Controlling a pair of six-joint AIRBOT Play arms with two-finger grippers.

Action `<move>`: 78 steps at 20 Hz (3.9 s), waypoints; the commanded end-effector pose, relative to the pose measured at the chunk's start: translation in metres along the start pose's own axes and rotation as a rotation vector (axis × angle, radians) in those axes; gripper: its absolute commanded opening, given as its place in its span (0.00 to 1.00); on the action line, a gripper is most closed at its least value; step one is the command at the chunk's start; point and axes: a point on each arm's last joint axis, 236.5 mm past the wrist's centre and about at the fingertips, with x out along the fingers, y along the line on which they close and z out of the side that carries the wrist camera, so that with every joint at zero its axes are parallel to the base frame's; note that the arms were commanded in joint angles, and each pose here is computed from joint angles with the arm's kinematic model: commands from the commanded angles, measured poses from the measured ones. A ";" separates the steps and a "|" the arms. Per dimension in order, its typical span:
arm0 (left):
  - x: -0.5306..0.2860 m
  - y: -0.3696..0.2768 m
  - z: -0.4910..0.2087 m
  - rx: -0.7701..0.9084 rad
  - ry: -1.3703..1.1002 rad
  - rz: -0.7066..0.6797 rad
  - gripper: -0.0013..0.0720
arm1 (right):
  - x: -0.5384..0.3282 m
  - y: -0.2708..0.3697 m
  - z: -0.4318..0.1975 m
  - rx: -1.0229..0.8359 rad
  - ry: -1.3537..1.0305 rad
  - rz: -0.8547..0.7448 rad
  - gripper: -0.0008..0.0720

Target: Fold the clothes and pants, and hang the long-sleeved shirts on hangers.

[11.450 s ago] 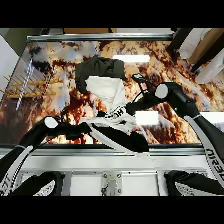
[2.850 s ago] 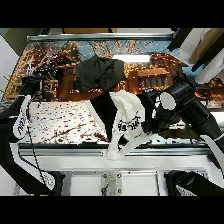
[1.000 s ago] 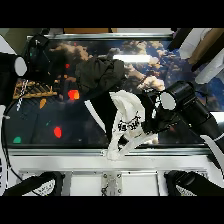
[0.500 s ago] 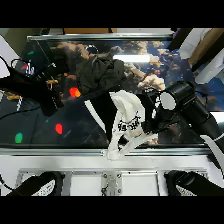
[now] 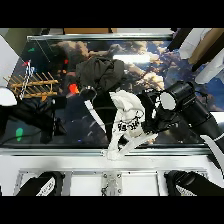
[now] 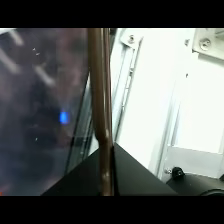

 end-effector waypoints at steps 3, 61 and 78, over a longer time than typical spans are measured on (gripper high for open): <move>0.039 -0.018 -0.030 0.002 -0.064 0.001 0.03 | 0.000 0.000 0.000 0.000 0.001 0.000 0.04; 0.154 0.015 0.099 0.065 -0.261 -0.104 0.03 | -0.096 0.132 0.087 -0.223 -0.522 0.387 0.04; 0.154 0.015 0.099 0.066 -0.260 -0.104 0.03 | -0.098 0.109 0.047 -0.347 -0.374 0.341 0.75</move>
